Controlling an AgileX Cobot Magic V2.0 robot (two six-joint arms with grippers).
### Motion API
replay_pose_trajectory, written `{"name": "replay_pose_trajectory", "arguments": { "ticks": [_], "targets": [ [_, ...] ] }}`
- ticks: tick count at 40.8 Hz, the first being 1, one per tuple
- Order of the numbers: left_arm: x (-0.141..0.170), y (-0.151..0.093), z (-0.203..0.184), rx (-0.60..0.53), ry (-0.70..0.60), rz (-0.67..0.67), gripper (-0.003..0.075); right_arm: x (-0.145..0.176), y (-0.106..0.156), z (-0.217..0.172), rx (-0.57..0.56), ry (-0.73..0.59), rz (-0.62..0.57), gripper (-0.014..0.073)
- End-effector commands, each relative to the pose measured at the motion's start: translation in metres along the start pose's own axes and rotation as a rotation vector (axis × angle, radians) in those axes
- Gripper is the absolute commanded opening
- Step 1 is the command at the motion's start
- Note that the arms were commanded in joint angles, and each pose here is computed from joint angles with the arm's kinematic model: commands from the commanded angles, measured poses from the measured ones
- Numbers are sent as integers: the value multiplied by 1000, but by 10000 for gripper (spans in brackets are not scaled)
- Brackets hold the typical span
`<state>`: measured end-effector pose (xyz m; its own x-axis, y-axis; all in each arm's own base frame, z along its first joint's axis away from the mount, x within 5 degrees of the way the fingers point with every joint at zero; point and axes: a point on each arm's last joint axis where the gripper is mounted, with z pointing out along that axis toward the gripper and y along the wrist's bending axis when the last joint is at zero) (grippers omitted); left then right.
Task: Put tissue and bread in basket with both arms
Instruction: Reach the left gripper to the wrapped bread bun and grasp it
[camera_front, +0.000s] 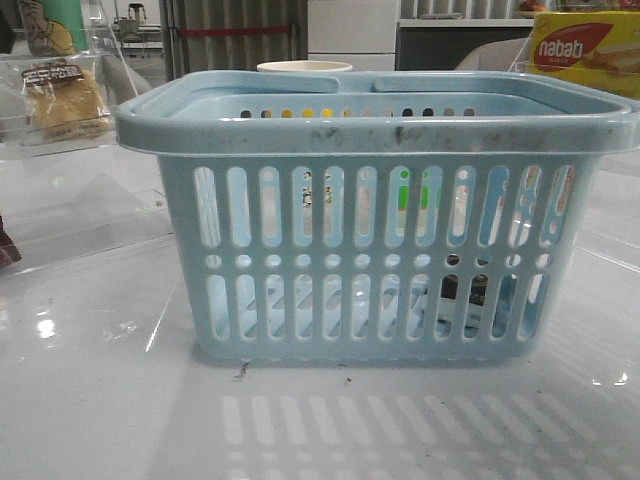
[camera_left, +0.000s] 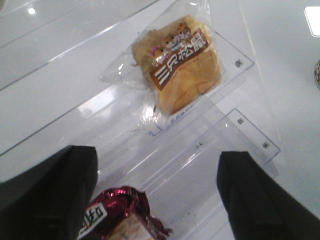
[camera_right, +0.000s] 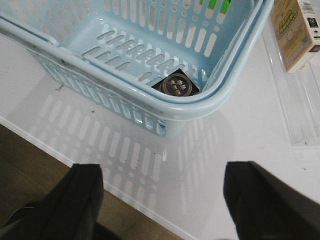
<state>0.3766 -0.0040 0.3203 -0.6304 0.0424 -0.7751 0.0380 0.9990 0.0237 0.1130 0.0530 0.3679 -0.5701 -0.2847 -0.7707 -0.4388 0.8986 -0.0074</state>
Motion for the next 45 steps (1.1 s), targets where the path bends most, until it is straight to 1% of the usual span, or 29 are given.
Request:
{"name": "replay_pose_trajectory", "arguments": {
  "ticks": [1,5,11,16,21,24,32,37,40,45],
  "targets": [
    [-29,7,2,-4,-130,-61,551,-10,-1,-7,10,-88,-12,601],
    [-36,11,23,13,-132,-119,551,-10,-1,-7,10,-88,-12,601],
    [-40,11,53,18,-177,-145,549,-10,-1,-7,10,-88,-12,601],
    [-37,7,70,31,-193,-170,548,-10,-1,-7,10,-88,-12,601],
    [-36,3,77,36,-204,-166,540,-10,-1,-7,10,-88,-12,601],
    [-36,1,79,37,-210,-164,500,-10,-1,-7,10,-88,-12,601],
    [-36,1,79,38,-215,-163,304,-10,-1,-7,10,-88,-12,601],
    [-36,1,79,38,-208,-163,202,-10,-1,-7,10,-88,-12,601],
    [-35,0,79,39,-201,-163,153,-10,-1,-7,10,-88,-12,601],
    [-34,0,78,42,-180,-162,93,-10,-1,-7,10,-88,-12,601]
  ]
}}
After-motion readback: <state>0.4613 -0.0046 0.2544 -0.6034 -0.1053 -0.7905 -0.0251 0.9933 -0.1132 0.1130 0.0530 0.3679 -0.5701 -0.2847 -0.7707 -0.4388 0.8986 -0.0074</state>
